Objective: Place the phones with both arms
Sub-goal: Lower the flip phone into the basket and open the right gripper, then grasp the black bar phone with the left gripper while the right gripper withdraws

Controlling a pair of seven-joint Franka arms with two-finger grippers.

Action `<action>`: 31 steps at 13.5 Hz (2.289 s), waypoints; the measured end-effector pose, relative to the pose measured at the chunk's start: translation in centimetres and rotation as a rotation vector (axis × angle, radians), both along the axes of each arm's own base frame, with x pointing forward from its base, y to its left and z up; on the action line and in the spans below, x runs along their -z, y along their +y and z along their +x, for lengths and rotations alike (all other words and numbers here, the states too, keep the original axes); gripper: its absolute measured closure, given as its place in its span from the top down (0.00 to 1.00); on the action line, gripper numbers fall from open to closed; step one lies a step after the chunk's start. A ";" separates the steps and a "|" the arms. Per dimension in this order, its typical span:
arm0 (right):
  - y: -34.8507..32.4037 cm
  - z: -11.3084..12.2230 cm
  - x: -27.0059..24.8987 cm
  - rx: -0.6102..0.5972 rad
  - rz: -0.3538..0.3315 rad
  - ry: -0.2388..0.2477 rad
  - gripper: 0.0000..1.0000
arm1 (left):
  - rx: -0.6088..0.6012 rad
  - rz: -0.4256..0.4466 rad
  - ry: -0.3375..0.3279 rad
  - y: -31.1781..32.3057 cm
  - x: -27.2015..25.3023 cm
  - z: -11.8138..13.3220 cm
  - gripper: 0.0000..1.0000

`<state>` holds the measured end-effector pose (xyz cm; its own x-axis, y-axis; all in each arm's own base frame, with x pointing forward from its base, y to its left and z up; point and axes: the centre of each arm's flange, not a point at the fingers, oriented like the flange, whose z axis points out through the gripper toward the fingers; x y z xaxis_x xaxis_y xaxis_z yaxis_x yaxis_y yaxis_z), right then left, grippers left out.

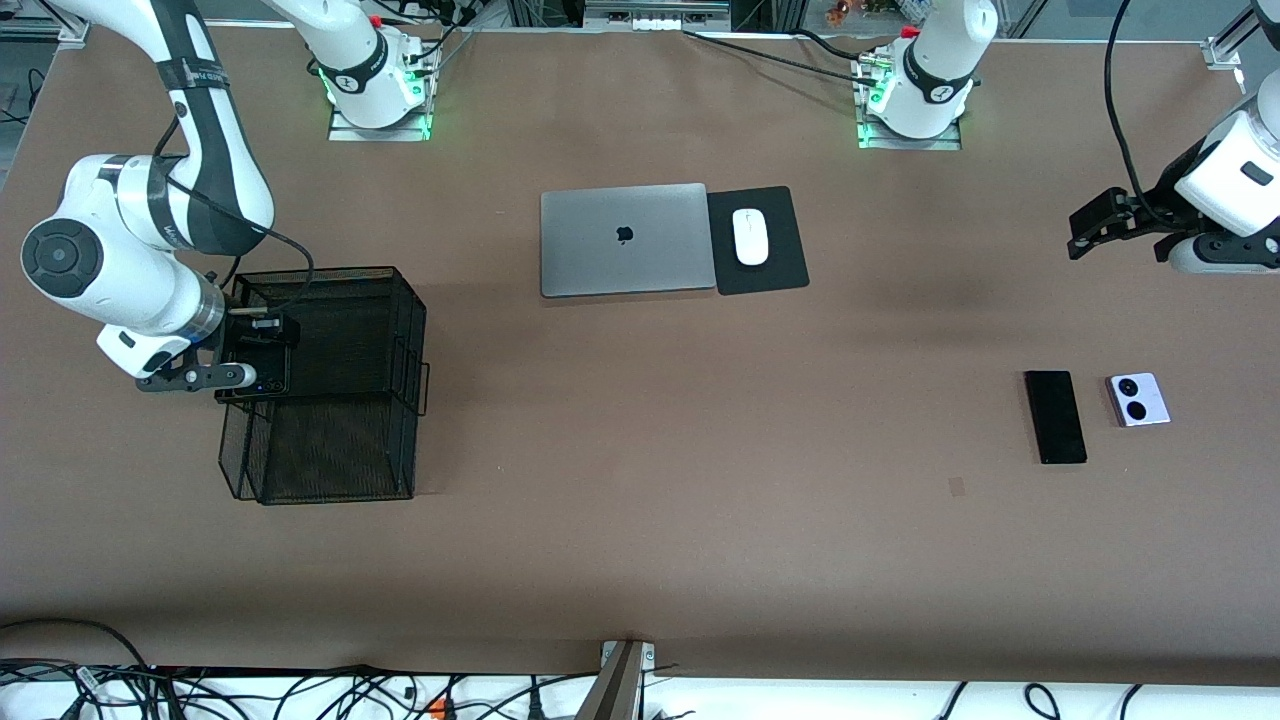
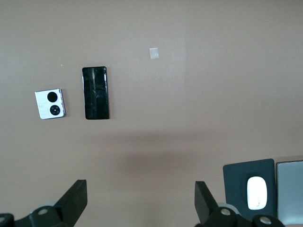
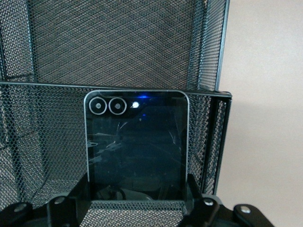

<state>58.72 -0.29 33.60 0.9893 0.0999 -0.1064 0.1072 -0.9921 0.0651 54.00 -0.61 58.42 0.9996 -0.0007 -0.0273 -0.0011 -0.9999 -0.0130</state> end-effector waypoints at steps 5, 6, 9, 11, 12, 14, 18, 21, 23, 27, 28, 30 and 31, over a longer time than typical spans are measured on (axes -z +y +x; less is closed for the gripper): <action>-0.2 -0.3 1.7 0.005 -0.005 0.049 0.80 | -0.004 0.000 0.004 0.2 0.1 0.0 1.00; -0.3 -0.4 2.1 0.007 -0.006 0.060 0.80 | -0.010 -0.001 0.010 0.6 0.3 0.1 1.00; -0.6 -0.6 2.3 0.012 -0.007 0.077 0.80 | -0.059 0.001 0.075 3.5 3.5 1.2 1.00; -1.3 -0.7 2.4 0.021 -0.006 0.089 0.80 | -0.077 0.032 0.149 5.6 8.1 2.7 1.00; -1.6 -0.8 2.4 0.028 -0.006 0.095 0.81 | -0.073 0.055 0.178 6.2 10.6 3.6 1.00; -2.2 -0.7 2.2 0.038 -0.007 0.092 0.85 | -0.063 0.083 0.211 7.0 15.8 5.4 1.00; -2.6 0.3 0.1 0.047 -0.005 0.070 1.00 | -0.095 0.069 0.228 11.0 24.4 7.5 1.00; -2.3 1.6 -4.5 0.053 -0.005 0.075 1.00 | -0.079 0.048 0.209 14.0 30.6 8.3 1.00; -1.5 2.3 -8.3 0.047 -0.002 0.066 1.00 | -0.048 0.038 0.179 15.4 33.8 8.7 1.00; -0.1 2.5 -13.3 0.038 0.008 0.058 1.00 | 0.008 0.029 0.108 17.1 39.0 9.3 1.00; -0.1 2.4 -14.2 0.037 0.015 0.051 1.00 | 0.013 0.027 0.101 17.4 40.1 9.3 1.00; -0.4 2.0 -15.7 0.039 0.029 0.037 1.00 | 0.014 0.023 0.104 17.5 41.4 9.2 1.00; -0.6 1.7 -16.4 0.041 0.034 0.027 1.00 | 0.015 0.022 0.104 17.4 41.8 9.1 1.00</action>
<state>60.44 -0.85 50.04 0.9895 0.0635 -0.1300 0.0679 -0.9973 0.0291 63.14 16.82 16.66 0.9912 -0.0144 -0.1314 -0.0190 -0.9992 -0.0338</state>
